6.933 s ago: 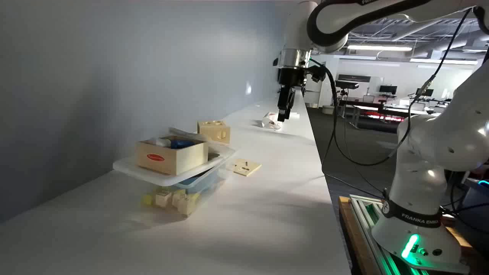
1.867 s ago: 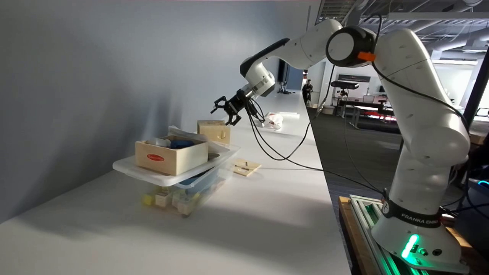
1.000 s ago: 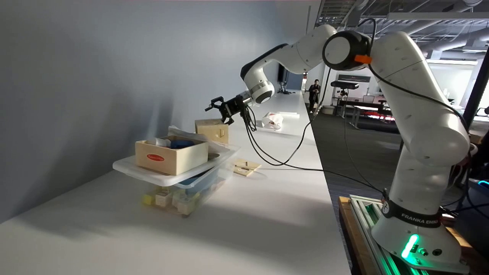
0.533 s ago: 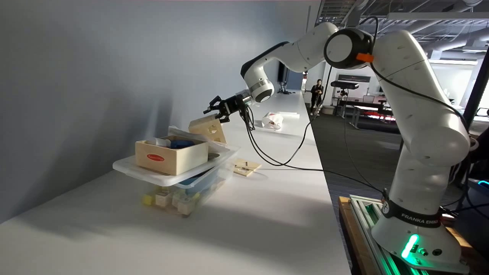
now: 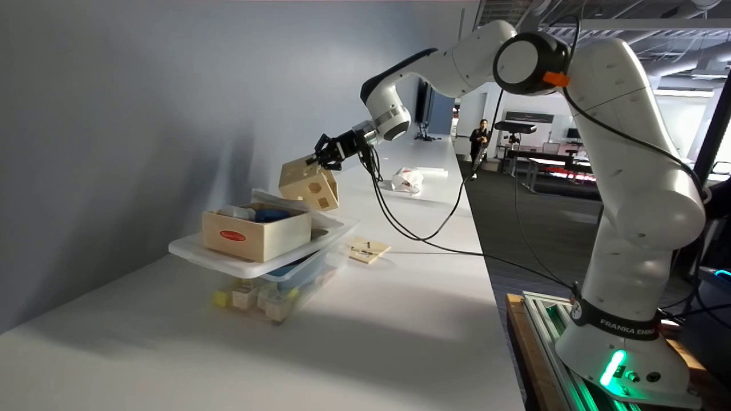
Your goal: Pick up the box
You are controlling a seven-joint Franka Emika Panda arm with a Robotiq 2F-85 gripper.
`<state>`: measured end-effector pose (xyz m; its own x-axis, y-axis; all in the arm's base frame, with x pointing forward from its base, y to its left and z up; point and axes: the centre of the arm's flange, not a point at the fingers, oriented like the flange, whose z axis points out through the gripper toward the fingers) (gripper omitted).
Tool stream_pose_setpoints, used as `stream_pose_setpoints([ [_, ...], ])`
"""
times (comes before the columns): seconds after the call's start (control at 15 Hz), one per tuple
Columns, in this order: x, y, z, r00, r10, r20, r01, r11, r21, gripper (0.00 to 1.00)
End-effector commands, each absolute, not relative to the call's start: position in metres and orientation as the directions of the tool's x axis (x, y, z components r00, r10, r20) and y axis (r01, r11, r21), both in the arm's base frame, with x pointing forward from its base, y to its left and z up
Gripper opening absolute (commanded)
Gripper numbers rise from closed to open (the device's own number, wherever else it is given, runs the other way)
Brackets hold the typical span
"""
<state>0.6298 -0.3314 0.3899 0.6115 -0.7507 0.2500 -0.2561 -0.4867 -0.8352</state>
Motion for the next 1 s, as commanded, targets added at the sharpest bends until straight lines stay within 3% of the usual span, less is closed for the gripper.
stream_pose_setpoints([
  [0.0, 0.594, -0.323, 0.437, 0.679, -0.676, 0.286, -0.306, -0.615, -0.727, 0.03],
  [0.53, 0.555, -0.318, 0.473, 0.742, -0.529, 0.411, -0.432, -0.847, -0.311, 0.03],
  [0.93, 0.569, -0.301, 0.455, 0.919, -0.293, 0.263, -0.287, -0.956, -0.064, 0.03],
])
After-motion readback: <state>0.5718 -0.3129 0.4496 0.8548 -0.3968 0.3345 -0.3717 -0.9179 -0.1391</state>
